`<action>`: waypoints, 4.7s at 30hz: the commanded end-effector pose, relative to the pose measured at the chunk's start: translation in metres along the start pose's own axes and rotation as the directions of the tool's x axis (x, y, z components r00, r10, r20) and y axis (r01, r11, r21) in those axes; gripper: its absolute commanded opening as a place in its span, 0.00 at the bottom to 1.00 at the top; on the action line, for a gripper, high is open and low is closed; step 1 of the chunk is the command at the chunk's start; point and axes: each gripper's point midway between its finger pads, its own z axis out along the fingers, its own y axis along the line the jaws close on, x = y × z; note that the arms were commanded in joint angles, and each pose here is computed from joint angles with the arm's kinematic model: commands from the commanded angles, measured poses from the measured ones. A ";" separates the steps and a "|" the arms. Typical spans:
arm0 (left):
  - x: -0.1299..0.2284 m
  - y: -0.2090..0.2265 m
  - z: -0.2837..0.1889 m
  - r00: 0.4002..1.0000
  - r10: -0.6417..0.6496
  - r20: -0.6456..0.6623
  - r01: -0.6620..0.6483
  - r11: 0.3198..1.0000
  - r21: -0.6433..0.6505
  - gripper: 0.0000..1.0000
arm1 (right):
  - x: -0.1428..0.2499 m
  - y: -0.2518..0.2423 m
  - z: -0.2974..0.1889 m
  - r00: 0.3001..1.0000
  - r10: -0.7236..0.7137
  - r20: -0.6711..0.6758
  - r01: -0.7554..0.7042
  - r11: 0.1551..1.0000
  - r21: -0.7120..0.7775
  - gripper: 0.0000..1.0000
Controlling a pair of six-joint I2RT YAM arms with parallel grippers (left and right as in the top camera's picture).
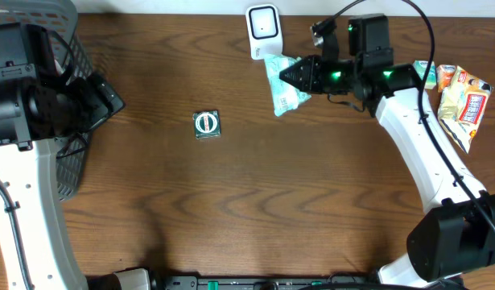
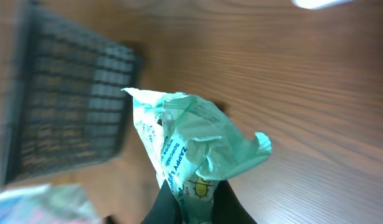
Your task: Scan the item barcode
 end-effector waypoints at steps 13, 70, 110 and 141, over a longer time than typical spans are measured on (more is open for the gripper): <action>-0.001 0.002 -0.002 1.000 0.005 0.008 -0.005 1.000 -0.005 0.98 | 0.014 -0.143 -0.015 0.887 -0.360 -0.288 0.297 -0.031 0.954 0.01; -0.002 0.002 -0.002 1.000 0.005 0.008 -0.005 1.000 -0.005 0.98 | 0.096 -0.104 0.090 0.894 -0.089 -0.439 0.351 0.748 0.563 0.01; -0.001 0.002 -0.002 1.000 0.005 0.008 -0.005 1.000 -0.005 0.98 | -0.180 -0.115 0.028 0.848 -0.311 0.430 0.031 0.838 0.545 0.01; -0.002 0.002 -0.002 1.000 0.005 0.008 -0.005 1.000 -0.005 0.98 | -0.062 -0.158 -0.031 0.981 0.193 -0.005 -0.189 0.966 0.175 0.81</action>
